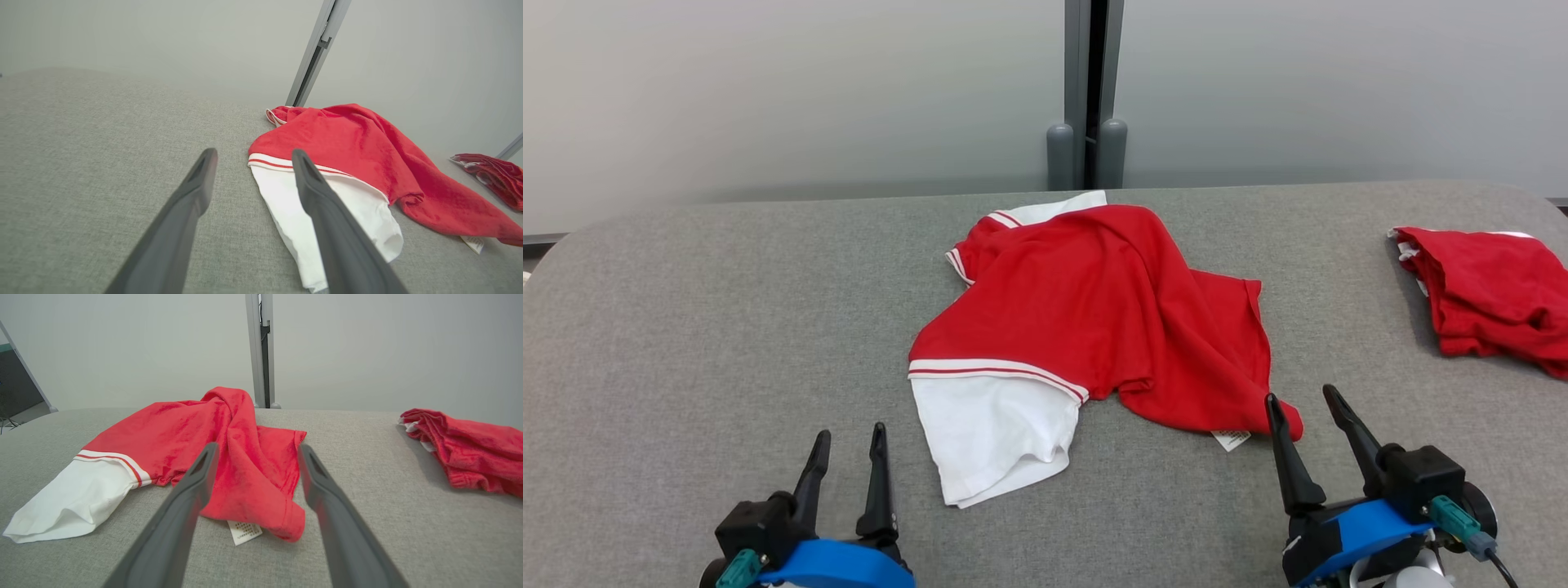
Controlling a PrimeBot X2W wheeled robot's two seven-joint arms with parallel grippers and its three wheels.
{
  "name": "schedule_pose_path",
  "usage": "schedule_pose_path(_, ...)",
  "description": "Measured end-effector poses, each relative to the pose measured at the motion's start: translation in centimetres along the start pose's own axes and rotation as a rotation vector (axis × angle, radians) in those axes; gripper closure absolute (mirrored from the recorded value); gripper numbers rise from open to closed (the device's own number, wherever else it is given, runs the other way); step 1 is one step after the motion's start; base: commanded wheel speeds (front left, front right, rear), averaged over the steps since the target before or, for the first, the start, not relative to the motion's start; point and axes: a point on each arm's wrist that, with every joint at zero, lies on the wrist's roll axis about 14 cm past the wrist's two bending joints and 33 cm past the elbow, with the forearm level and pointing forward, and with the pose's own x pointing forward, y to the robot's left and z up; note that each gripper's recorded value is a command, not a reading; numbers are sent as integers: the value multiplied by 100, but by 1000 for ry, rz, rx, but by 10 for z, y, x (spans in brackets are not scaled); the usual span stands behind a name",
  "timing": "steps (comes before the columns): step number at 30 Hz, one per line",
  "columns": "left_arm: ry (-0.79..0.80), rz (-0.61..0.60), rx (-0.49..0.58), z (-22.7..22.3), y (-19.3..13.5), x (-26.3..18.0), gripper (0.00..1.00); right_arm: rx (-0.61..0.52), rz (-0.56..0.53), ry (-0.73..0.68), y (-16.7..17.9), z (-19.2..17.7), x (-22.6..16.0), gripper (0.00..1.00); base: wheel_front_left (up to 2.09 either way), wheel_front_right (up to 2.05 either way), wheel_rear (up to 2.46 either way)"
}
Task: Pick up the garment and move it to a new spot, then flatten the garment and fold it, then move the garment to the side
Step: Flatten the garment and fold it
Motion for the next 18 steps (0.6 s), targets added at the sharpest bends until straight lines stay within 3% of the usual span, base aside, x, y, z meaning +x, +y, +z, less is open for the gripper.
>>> schedule_pose_path(18,-1,41,12,-1,11,-11,0,20,-5,17,-1,-6,3,0,0,0,0)
